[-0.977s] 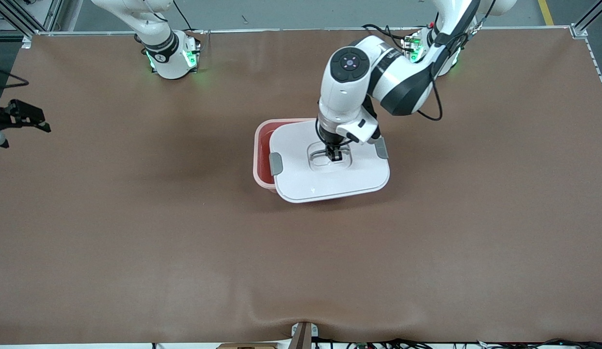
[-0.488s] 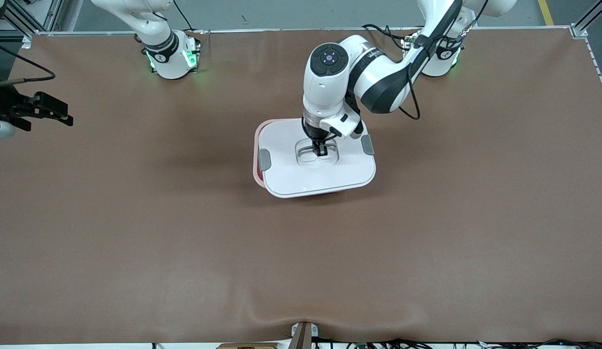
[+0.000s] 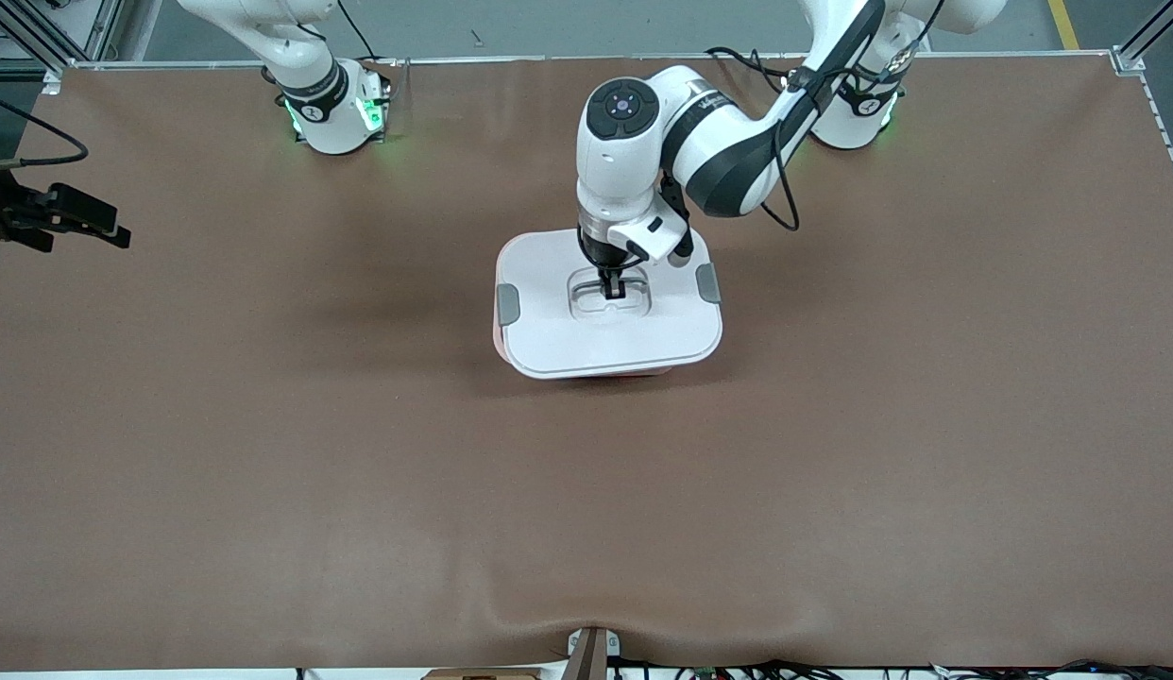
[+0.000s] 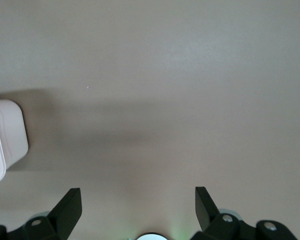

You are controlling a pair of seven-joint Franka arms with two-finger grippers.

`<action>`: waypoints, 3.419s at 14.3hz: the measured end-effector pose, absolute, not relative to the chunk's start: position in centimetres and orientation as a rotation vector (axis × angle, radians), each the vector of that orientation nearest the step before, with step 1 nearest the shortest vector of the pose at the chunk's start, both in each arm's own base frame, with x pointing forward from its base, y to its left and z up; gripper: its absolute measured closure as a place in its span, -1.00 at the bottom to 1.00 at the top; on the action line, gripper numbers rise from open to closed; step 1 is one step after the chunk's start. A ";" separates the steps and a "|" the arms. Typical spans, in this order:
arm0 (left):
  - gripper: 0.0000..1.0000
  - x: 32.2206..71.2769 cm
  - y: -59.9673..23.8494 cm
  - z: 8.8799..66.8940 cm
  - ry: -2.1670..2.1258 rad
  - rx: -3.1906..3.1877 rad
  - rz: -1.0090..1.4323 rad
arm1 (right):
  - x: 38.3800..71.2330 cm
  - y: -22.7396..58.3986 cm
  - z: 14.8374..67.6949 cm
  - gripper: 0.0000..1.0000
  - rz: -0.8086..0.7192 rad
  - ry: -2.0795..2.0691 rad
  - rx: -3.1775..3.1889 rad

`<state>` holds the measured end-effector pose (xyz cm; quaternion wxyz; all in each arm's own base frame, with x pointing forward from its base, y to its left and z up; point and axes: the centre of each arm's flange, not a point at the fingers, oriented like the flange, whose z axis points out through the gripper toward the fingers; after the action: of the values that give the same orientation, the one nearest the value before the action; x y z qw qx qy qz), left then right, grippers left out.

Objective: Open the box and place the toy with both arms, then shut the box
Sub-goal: 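Move the lid over the box base with the left gripper, then lower the lid onto the box base and press it down with the left gripper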

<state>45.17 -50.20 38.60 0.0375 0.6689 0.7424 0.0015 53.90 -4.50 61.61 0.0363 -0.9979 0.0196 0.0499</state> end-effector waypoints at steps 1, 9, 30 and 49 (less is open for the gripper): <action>0.86 45.0 -50.4 38.3 2.278 2.059 0.004 | 53.9 -4.5 61.7 -1.00 0.152 0.103 -3.061; 0.86 44.2 -51.6 36.8 2.231 2.108 0.044 | 53.8 -4.4 62.4 -1.00 0.106 0.147 -3.052; 0.86 42.2 -53.0 34.6 2.157 2.198 0.119 | 53.7 -5.2 61.8 -1.00 0.122 0.132 -3.050; 0.86 41.6 -52.8 34.4 2.105 2.201 0.146 | 53.6 -6.1 61.8 -1.00 0.120 0.111 -3.048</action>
<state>41.60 -52.84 34.43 0.0462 0.7212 0.6895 0.0477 53.63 -6.11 61.75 0.0444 -0.9976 0.0364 0.0394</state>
